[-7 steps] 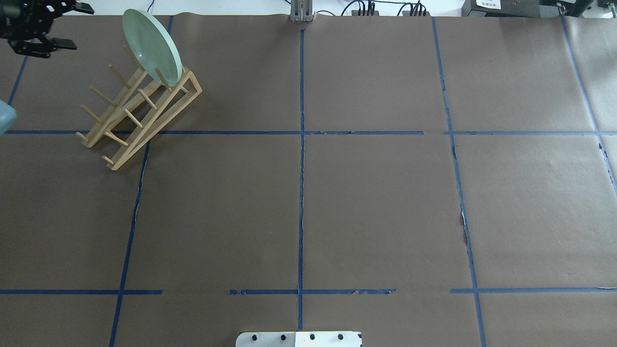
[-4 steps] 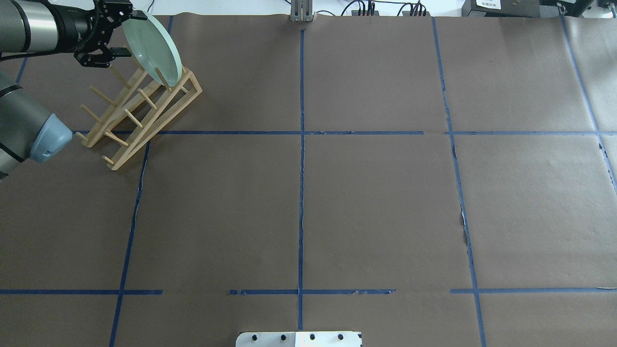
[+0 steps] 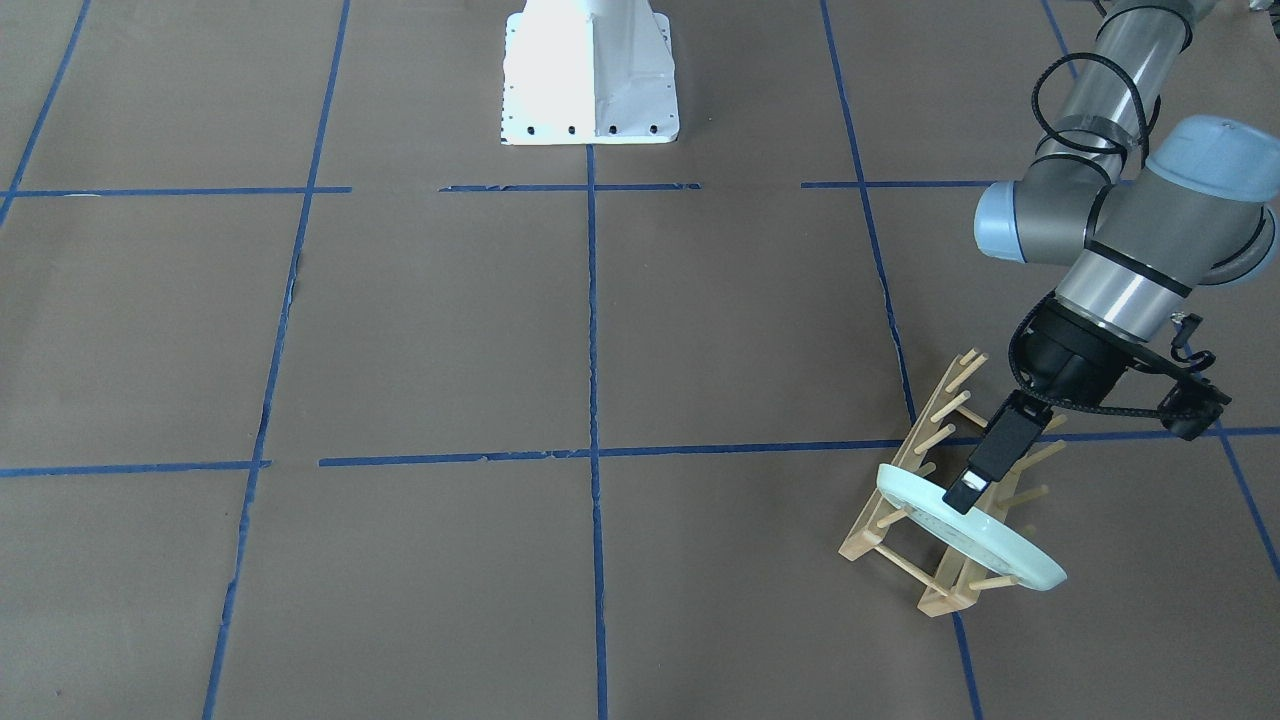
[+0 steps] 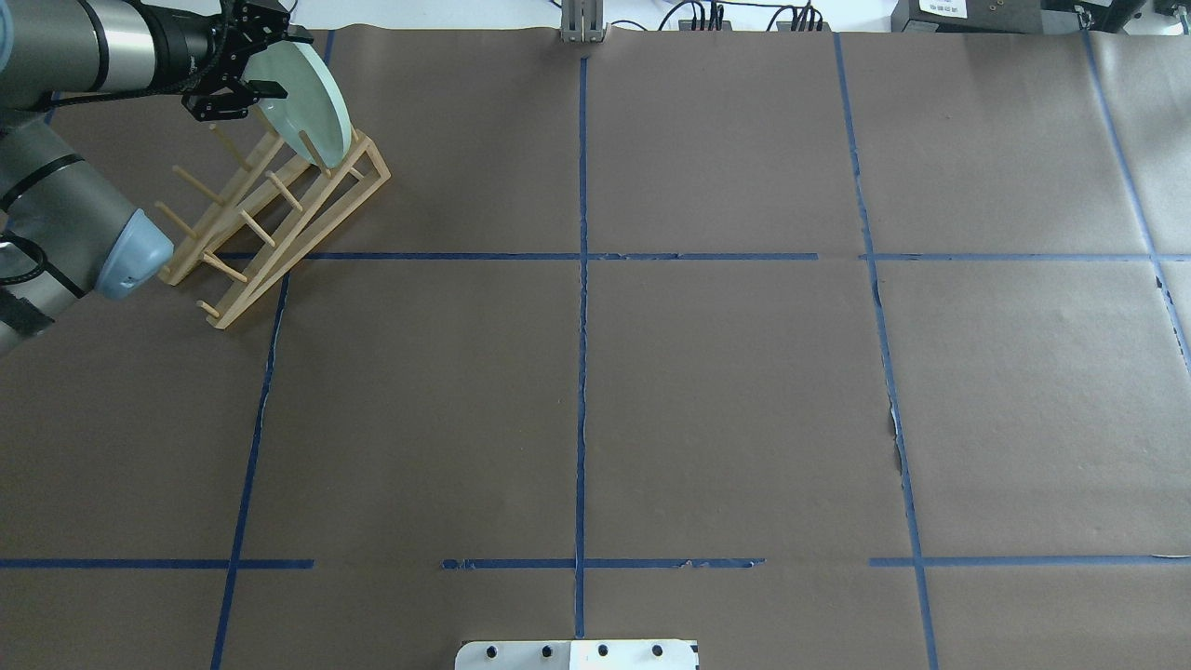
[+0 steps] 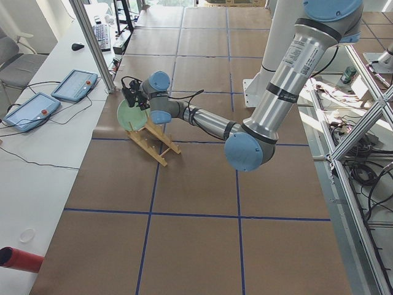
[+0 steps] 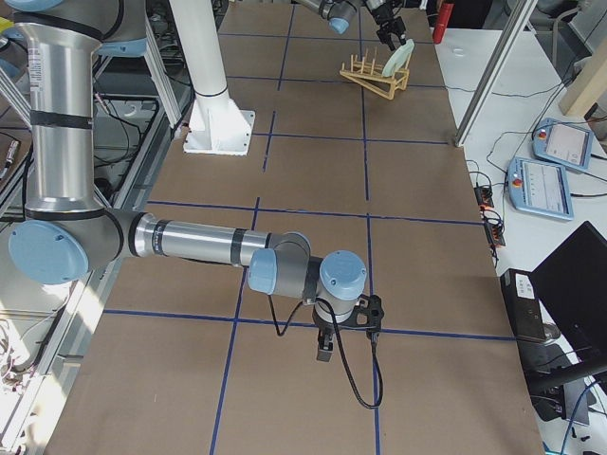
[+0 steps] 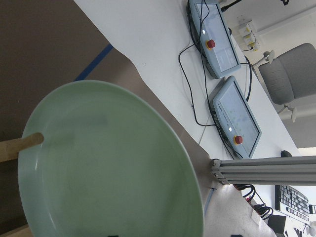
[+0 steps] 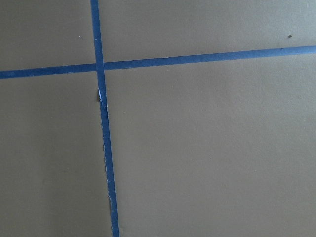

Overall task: Place plate on table
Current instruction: 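Reach the left gripper to the top rim of the pale green plate, then close the left gripper on the plate rim in the wooden rack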

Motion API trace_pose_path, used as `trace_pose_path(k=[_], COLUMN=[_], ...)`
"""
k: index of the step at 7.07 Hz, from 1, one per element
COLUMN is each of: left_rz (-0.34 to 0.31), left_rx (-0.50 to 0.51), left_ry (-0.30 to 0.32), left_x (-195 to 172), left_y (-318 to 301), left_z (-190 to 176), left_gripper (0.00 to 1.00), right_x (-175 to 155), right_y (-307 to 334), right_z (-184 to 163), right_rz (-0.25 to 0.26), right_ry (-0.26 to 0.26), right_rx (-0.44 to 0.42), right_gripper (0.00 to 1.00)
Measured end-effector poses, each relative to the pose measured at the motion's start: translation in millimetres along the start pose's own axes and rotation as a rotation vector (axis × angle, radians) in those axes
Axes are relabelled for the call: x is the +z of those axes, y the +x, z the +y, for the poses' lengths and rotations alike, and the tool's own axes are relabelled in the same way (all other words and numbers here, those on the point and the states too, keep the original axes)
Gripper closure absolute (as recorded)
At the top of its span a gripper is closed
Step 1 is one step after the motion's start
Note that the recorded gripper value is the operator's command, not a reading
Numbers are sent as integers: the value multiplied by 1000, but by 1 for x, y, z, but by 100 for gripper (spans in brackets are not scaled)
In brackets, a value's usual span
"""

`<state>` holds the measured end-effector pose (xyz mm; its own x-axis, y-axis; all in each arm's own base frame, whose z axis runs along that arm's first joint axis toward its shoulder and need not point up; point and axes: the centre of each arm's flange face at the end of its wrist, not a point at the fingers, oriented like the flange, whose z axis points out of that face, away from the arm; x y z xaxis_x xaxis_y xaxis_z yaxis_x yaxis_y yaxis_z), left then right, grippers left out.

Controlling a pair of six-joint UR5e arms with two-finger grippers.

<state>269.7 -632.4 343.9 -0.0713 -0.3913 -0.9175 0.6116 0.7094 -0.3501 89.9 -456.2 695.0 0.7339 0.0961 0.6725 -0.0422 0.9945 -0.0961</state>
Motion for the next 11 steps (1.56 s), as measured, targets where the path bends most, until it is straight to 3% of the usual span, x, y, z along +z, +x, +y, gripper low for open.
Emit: trace_pose_path(k=[2,11], left_rz=[-1,-4], left_rx=[14,52], left_ry=[0,10], left_x=[1,-1], left_y=[-1,14], left_z=[-1,-5], left_gripper=[59,59], right_x=[0,0], right_y=[0,0], right_z=[0,0], right_rz=[0,0], right_ry=[0,0], right_rx=[0,0], right_gripper=[0,0])
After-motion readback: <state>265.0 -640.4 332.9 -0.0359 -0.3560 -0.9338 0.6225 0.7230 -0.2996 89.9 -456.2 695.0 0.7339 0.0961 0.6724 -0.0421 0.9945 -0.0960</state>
